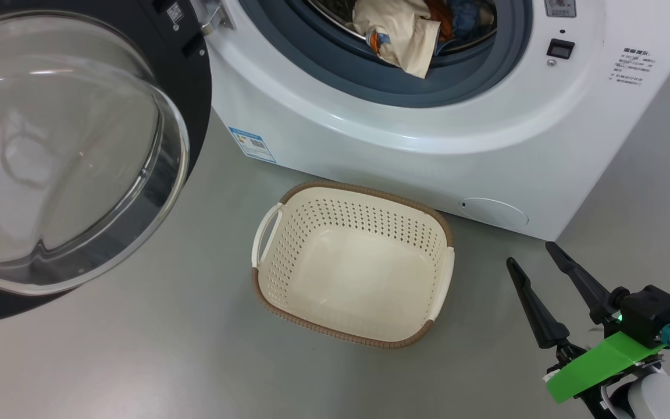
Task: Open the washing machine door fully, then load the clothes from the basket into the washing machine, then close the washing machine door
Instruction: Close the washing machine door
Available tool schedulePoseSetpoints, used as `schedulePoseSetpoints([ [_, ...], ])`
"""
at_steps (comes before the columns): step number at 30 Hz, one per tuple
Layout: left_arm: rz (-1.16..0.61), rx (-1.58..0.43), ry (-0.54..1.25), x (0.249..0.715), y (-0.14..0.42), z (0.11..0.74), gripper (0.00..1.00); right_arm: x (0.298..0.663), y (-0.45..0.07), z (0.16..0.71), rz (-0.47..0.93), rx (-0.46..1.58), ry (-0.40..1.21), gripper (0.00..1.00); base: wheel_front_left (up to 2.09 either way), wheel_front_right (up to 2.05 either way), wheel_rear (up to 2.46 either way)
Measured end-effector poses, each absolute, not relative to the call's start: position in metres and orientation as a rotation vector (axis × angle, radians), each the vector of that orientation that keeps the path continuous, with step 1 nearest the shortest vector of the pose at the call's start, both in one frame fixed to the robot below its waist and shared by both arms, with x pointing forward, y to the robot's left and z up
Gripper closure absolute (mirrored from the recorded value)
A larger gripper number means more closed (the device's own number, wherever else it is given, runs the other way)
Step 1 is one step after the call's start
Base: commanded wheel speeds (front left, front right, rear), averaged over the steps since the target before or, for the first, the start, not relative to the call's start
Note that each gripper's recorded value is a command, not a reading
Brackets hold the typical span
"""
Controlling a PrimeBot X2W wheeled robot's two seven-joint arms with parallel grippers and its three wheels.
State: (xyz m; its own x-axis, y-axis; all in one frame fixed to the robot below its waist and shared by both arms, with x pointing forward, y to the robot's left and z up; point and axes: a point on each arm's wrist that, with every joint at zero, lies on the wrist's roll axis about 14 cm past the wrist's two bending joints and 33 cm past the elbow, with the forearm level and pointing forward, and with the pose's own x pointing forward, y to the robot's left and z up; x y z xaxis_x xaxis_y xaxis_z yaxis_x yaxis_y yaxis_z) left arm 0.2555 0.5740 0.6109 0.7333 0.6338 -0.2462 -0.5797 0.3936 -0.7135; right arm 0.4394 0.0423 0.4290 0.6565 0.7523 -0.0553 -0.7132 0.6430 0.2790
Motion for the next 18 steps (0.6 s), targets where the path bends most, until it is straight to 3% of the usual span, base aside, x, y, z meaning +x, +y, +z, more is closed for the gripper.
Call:
schedulePoseSetpoints([
  [18, 0.709, -0.926, 0.027, 0.2556, 0.5649, 0.6073, 1.00, 0.4397, 0.0435, 0.4332, 0.842, 0.233, 0.156, 0.00, 0.00, 0.00, 0.00],
])
